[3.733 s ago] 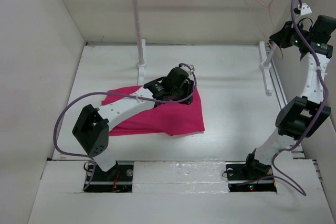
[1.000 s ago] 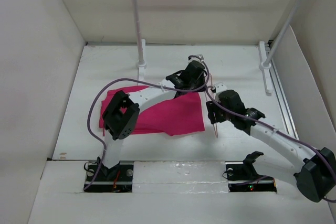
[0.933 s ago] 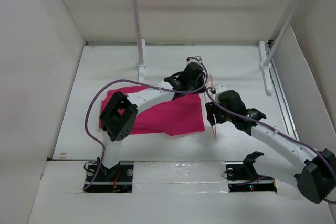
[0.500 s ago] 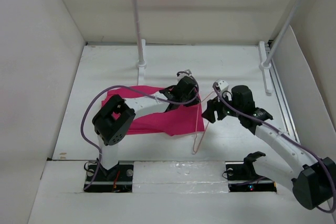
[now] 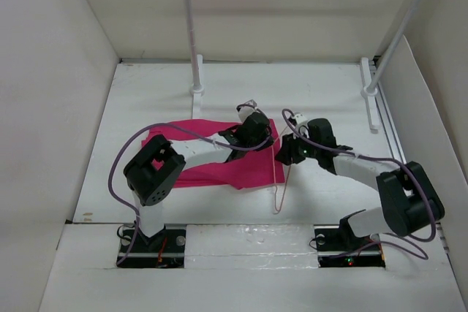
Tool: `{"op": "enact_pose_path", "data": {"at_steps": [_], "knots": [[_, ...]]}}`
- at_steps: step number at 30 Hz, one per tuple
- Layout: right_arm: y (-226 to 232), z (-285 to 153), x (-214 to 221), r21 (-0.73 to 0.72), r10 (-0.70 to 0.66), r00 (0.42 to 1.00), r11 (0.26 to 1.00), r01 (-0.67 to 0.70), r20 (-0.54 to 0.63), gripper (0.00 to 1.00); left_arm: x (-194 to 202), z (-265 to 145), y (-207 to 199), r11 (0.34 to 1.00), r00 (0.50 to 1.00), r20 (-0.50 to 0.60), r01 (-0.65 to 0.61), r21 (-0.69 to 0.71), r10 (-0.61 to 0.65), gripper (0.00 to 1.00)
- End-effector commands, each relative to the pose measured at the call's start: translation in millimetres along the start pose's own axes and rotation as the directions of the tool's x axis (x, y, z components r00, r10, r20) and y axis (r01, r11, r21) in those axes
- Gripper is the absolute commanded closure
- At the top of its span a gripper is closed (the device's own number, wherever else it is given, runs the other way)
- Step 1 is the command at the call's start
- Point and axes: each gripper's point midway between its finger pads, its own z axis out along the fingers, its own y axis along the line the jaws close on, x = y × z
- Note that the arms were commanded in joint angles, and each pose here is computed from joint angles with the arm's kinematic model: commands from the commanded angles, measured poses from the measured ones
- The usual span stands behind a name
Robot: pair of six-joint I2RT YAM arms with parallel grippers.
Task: Place the trousers on the hanger
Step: Place trousers on hanger
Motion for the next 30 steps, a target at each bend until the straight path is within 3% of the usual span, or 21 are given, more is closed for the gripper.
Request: {"op": "enact_pose_path", "data": {"at_steps": [1,8,9,11,12,17,23,30], "knots": [[-2.8,17.0,-12.9,0.006,0.015,0.996,1.0,-0.015,0.082,0.49,-8.1,-5.8,20.2,0.997,0.998,0.056,-0.002,-0.073,0.006,1.0],[-10.1,36.5,14.1,0.043,0.082,0.996,0.996,-0.083,0.028,0.49,-9.8,-7.3,39.2,0.993,0.997,0.073,-0.003,-0.118,0.012,1.0],[-9.3,37.2,14.2,0.036,0.085,0.996,0.996,-0.086,0.034,0.58,-15.0,-6.7,42.9,0.992,0.996,0.086,0.003,-0.127,0.008,1.0],[2.2,35.9,13.1,-0.01,0.099,0.994,0.995,-0.099,0.044,0.95,-17.7,-8.9,51.1,0.989,0.996,0.09,-0.001,-0.147,0.015,1.0],[4.1,33.8,12.1,-0.016,0.1,0.994,0.995,-0.1,0.054,1.0,-19.5,-10.4,53.7,0.988,0.995,0.1,-0.006,-0.157,0.022,1.0],[-5.8,-7.9,-20.5,0.017,0.104,0.981,0.994,-0.108,0.164,1.0,-40.6,-21.7,84.1,0.975,0.987,0.153,-0.013,-0.223,0.048,1.0],[-13.6,-44.0,-20.3,0.01,0.124,0.977,0.992,-0.127,0.171,1.0,-55.3,-32.8,103.6,0.962,0.979,0.19,-0.018,-0.273,0.073,1.0],[-66.5,-97.3,-36.1,0.137,0.143,0.939,0.971,-0.194,0.314,1.0,-48.0,-50.0,129.0,0.941,0.975,0.165,-0.091,-0.326,0.152,1.0]]}}
